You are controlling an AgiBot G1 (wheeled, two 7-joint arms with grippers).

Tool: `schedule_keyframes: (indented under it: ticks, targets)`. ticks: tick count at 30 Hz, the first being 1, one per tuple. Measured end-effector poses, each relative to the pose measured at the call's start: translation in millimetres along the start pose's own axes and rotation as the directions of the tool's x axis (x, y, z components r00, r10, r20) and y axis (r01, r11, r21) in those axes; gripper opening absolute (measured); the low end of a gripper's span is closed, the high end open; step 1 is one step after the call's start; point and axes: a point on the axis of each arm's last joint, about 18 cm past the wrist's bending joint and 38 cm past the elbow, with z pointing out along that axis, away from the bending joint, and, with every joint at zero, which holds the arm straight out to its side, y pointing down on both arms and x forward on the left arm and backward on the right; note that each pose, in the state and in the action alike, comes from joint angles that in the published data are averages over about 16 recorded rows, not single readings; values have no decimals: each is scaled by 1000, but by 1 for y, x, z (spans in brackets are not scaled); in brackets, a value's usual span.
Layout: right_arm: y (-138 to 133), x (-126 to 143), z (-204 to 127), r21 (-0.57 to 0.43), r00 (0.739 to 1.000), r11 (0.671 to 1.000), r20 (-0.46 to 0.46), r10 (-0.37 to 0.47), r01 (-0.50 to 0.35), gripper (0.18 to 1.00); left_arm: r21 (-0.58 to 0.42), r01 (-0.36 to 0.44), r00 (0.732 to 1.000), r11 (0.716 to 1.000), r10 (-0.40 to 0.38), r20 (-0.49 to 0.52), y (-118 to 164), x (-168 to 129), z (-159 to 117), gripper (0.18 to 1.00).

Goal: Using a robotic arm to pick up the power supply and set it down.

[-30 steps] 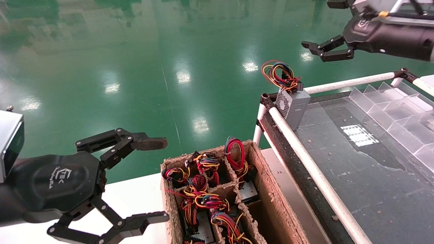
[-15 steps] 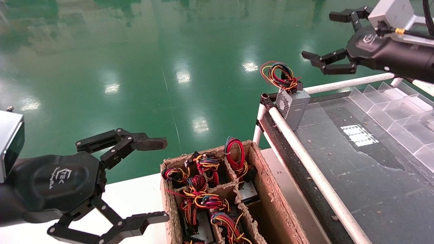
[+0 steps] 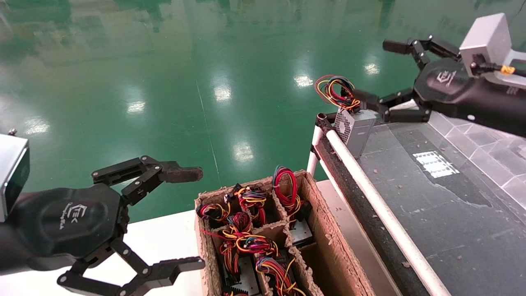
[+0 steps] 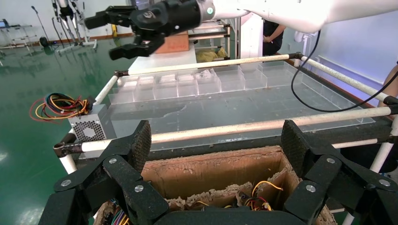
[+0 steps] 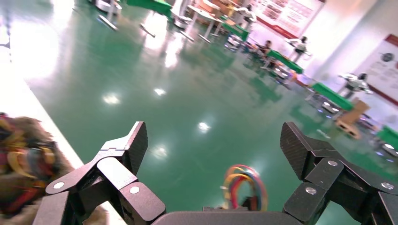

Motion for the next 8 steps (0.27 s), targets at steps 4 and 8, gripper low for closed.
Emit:
schedule_keyframes:
  ticks: [4, 8]
  targets:
    - [-3, -11, -4, 18, 999, 999, 30, 27, -28, 1001, 0, 0, 1000, 1000, 0, 0, 0, 0, 0, 1001]
    - [-5, -21, -7, 31, 997, 998, 56, 49, -51, 1001, 0, 0, 1000, 1000, 0, 0, 0, 0, 0, 1001]
